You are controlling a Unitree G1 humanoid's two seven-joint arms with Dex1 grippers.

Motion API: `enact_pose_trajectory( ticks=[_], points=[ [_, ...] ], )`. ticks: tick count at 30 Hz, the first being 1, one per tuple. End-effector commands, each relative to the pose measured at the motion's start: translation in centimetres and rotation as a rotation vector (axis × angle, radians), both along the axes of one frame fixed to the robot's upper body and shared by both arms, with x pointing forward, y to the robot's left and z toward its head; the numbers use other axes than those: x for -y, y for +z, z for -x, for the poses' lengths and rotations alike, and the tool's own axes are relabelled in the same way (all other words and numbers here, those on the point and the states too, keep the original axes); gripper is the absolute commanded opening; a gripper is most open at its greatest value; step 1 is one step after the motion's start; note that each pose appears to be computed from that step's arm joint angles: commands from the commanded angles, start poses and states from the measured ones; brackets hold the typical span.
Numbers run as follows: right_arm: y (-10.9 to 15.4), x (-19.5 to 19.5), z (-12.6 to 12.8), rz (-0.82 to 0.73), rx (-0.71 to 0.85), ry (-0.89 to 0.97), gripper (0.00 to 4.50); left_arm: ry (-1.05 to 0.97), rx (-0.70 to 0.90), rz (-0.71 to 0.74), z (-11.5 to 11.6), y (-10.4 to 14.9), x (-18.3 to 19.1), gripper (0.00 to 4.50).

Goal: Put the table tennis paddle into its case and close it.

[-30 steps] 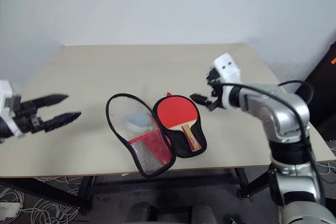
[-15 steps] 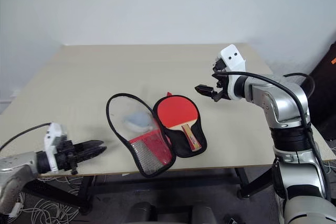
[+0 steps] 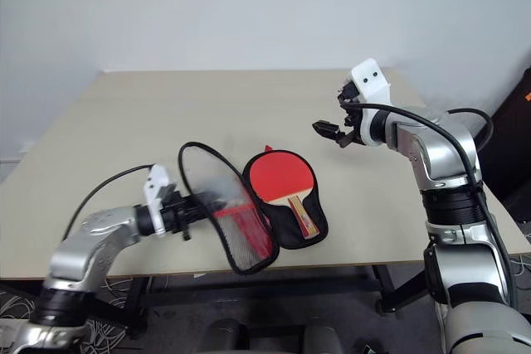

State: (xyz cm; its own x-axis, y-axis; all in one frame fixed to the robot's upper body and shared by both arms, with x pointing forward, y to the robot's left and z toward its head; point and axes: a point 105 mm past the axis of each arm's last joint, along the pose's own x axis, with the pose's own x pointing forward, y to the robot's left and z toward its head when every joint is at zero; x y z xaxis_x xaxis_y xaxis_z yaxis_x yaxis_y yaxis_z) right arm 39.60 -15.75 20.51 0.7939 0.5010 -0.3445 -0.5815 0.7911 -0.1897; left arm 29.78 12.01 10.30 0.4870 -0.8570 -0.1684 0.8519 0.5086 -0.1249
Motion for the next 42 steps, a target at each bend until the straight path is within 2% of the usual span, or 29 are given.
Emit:
enact_pose_trajectory(
  ticks=[1,7,13,16,20,23,25,30,36,42],
  points=[
    [2.0,1.6,-0.5,0.004,0.078,-0.058,4.5,-0.031,0.06,-0.007,-0.9,1.5,2.8,1.4],
    [2.7,2.9,-1.1,-0.004,0.11,-0.129,4.5,0.035,0.014,0.024,-2.6,0.7,5.0,1.4],
    [2.6,3.5,-0.7,-0.012,0.104,-0.152,4.5,0.119,-0.022,0.063,-3.3,0.4,3.8,1.4],
    [2.4,3.7,-0.6,-0.016,0.099,-0.166,4.5,0.239,-0.088,0.095,-4.6,0.3,2.4,1.4],
    [2.2,3.8,-0.5,-0.022,0.094,-0.173,4.5,0.212,-0.194,0.176,-3.6,0.6,2.7,1.4],
    [2.1,3.5,-0.4,-0.025,0.089,-0.169,4.5,0.114,-0.256,0.204,-1.5,0.7,3.5,1.92],
    [1.9,3.2,-0.4,-0.031,0.083,-0.163,4.5,0.036,-0.303,0.222,0.2,0.7,4.1,2.55],
    [1.5,2.3,-0.3,-0.046,0.072,-0.151,4.5,0.031,-0.325,0.197,0.5,0.5,4.3,4.17],
    [1.2,1.8,-0.2,-0.06,0.064,-0.15,4.5,0.013,-0.426,0.201,1.5,-0.4,4.3,4.17],
    [0.7,1.6,0.0,-0.075,0.051,-0.155,4.5,-0.019,-0.562,0.132,3.3,-2.8,5.7,4.17]
  ],
)
